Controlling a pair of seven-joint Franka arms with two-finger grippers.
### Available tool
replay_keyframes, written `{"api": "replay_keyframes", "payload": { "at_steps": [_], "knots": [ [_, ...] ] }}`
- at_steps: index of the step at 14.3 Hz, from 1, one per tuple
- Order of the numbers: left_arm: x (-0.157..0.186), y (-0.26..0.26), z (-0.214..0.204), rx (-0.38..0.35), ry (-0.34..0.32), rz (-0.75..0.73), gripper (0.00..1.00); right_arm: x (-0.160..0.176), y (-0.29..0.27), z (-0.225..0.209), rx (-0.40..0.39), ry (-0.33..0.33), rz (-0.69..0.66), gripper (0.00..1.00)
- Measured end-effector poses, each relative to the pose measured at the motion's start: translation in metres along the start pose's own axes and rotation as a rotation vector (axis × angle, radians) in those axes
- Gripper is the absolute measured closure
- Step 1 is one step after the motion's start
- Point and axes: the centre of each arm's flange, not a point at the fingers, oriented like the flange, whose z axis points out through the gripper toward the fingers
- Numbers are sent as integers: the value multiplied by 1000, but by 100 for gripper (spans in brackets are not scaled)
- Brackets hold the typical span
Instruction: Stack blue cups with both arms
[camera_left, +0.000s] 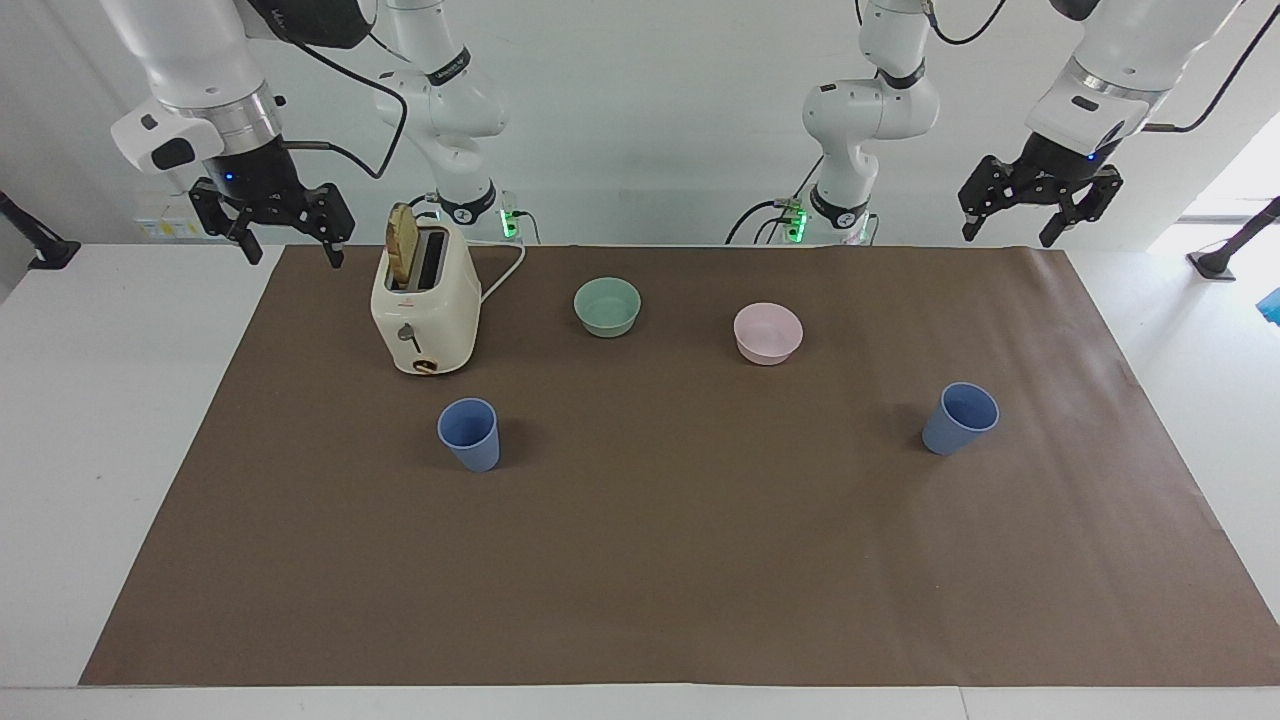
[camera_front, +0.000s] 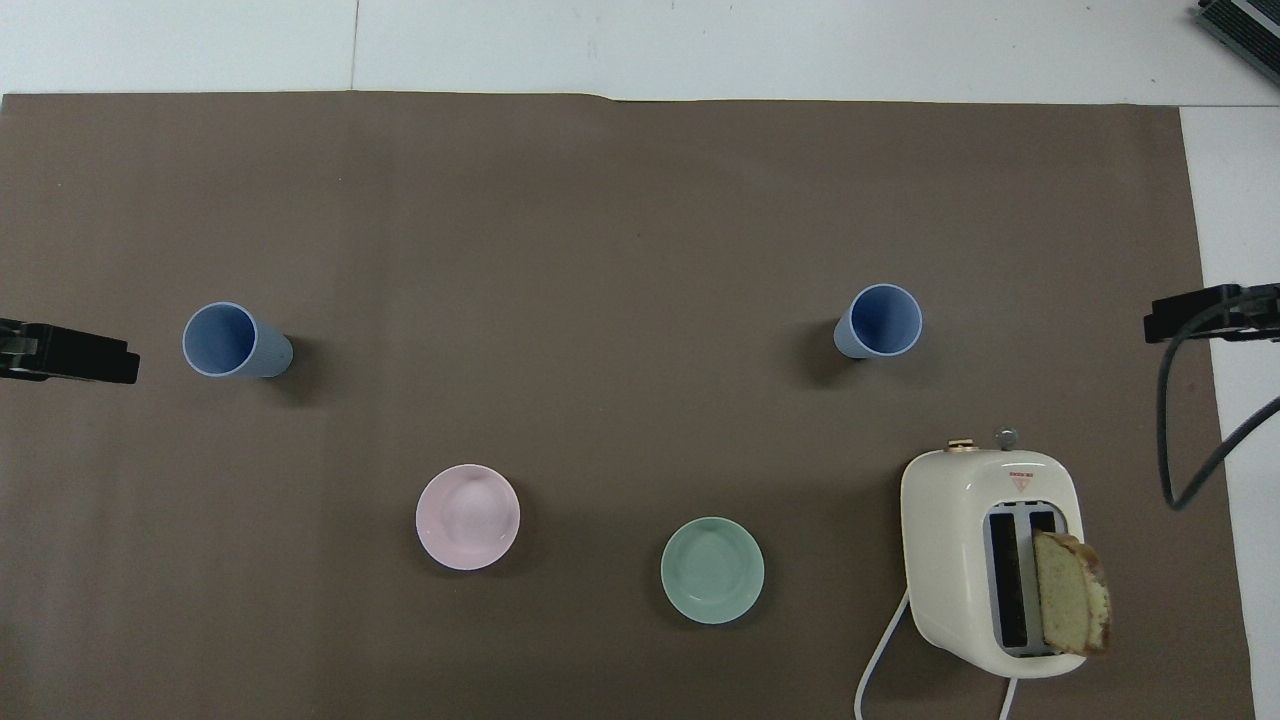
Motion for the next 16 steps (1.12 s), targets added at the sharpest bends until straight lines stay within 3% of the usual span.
{"api": "replay_keyframes", "payload": {
  "at_steps": [16],
  "knots": [
    [-2, 1, 0, -1, -1, 2, 0, 0, 0, 0, 0, 0, 0, 0]
  ]
}}
